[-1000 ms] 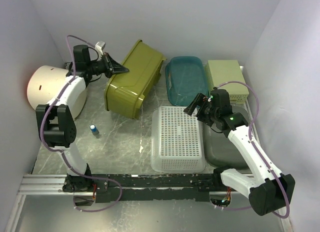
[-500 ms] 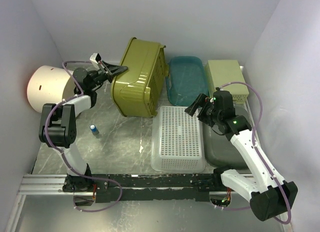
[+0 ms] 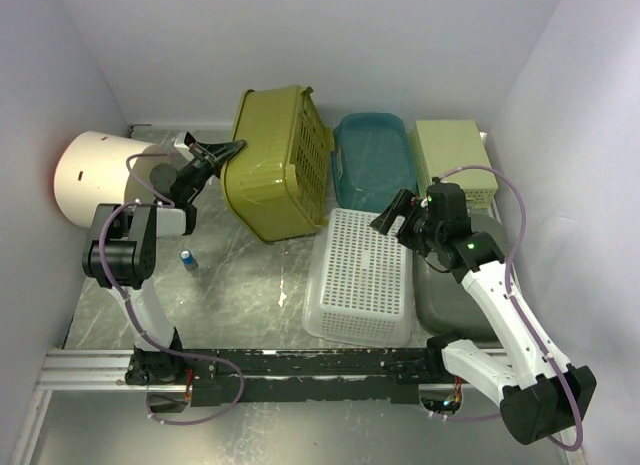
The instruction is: Turn the large container upside down
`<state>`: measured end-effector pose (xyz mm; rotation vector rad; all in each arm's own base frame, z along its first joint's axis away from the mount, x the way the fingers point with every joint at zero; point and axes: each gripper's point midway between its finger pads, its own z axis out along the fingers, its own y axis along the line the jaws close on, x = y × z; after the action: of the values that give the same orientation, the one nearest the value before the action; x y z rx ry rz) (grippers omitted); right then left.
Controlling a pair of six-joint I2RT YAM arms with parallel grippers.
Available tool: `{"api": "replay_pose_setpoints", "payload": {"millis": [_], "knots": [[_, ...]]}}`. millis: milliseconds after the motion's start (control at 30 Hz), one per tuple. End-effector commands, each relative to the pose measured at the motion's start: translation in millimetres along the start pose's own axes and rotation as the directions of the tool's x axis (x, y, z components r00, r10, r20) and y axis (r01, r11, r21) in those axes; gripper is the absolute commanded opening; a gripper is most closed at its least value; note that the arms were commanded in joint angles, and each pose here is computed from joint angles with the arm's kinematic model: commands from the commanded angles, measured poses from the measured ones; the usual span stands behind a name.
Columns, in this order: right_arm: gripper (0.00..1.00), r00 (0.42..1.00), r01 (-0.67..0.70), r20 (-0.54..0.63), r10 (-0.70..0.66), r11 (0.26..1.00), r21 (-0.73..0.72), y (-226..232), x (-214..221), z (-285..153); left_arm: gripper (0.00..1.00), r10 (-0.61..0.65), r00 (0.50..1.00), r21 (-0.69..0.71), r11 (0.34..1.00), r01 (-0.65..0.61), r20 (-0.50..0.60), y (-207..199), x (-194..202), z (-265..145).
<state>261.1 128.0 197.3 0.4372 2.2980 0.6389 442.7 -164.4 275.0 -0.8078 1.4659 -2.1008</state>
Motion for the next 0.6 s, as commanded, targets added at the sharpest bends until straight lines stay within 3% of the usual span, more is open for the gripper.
{"api": "replay_pose_setpoints", "payload": {"millis": [0,67,200,333,433,567], "knots": [[0.86,1.0,0.01,0.021,-0.01,1.0,-0.004,4.2,-5.0,-8.3,0.07,-0.026,1.0,0.09,0.996,0.027,-0.004,-4.8,-2.2,-18.8],[0.86,1.0,0.01,0.023,-0.01,1.0,-0.001,3.6,-5.1,-9.3,0.12,-0.046,0.999,0.068,0.997,0.045,0.021,4.6,-9.0,-27.5],[0.86,1.0,0.004,0.022,-0.004,1.0,-0.004,3.2,-3.3,-10.1,0.38,-0.039,0.994,-0.02,0.999,0.041,0.102,20.0,-28.9,-49.5],[0.86,1.0,-0.003,0.008,0.003,1.0,-0.009,1.9,1.3,-5.5,0.56,0.052,0.991,-0.223,0.975,-0.023,0.124,46.5,-39.8,-62.6],[0.86,1.0,-0.005,-0.014,0.005,1.0,-0.01,1.2,5.2,1.1,0.64,0.162,0.981,-0.37,0.922,-0.112,0.105,56.0,-44.6,-67.7],[0.86,1.0,-0.008,-0.013,0.008,1.0,-0.02,2.6,5.3,4.0,0.72,0.338,0.941,-0.555,0.787,-0.271,0.019,53.9,-55.8,-67.4]]}}
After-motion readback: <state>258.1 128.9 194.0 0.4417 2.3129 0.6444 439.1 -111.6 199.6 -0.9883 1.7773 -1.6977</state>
